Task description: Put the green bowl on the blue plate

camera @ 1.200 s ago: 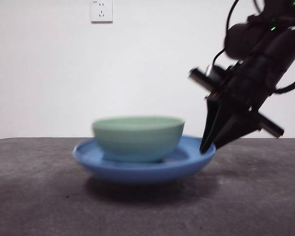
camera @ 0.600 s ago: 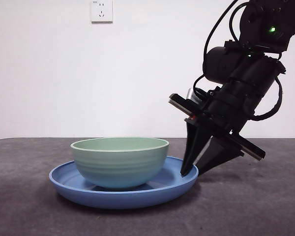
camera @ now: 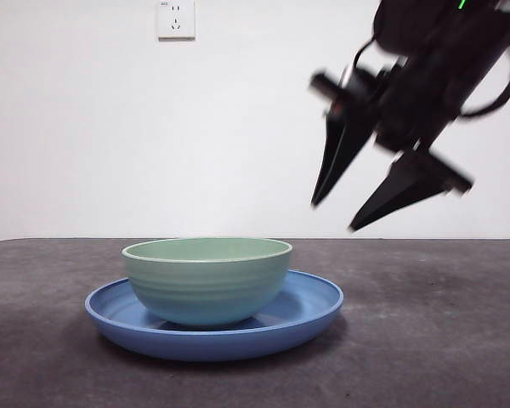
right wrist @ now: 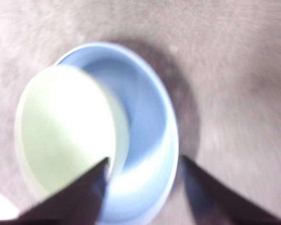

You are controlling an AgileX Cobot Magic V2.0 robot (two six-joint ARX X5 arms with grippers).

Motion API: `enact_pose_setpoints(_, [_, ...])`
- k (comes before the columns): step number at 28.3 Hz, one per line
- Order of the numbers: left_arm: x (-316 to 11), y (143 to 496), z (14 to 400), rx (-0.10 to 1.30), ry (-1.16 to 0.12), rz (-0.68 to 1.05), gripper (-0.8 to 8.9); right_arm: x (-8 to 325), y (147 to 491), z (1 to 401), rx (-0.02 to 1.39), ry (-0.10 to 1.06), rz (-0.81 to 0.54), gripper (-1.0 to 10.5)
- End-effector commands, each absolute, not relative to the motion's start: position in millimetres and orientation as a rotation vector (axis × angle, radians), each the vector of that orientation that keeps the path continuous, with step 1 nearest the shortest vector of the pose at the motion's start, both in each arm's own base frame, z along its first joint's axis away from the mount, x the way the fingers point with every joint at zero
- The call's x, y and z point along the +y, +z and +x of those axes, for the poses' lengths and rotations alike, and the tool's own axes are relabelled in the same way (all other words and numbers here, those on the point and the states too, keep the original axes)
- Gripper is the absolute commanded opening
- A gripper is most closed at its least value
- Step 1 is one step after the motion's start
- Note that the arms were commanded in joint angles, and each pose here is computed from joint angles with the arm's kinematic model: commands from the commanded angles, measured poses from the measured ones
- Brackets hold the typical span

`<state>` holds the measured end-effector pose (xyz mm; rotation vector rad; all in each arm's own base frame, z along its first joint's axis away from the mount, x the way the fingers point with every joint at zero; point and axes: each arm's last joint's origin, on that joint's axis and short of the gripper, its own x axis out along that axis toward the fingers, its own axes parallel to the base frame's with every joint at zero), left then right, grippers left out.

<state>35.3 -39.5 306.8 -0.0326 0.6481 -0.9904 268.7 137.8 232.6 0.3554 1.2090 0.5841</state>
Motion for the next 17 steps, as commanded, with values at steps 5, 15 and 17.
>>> enact_pose_setpoints(5, [-40,309,35,0.627,-1.005,-0.023,5.62,116,306,199,1.027,0.56,0.171,4.0])
enact_pose_setpoints(15, [-40,309,35,0.627,-1.005,-0.023,5.62,74,356,97,0.815,0.62,0.112,4.9])
enact_pose_setpoints(17, [-40,309,35,0.627,-1.005,-0.023,5.62,63,358,79,0.797,0.638,0.11,4.9])
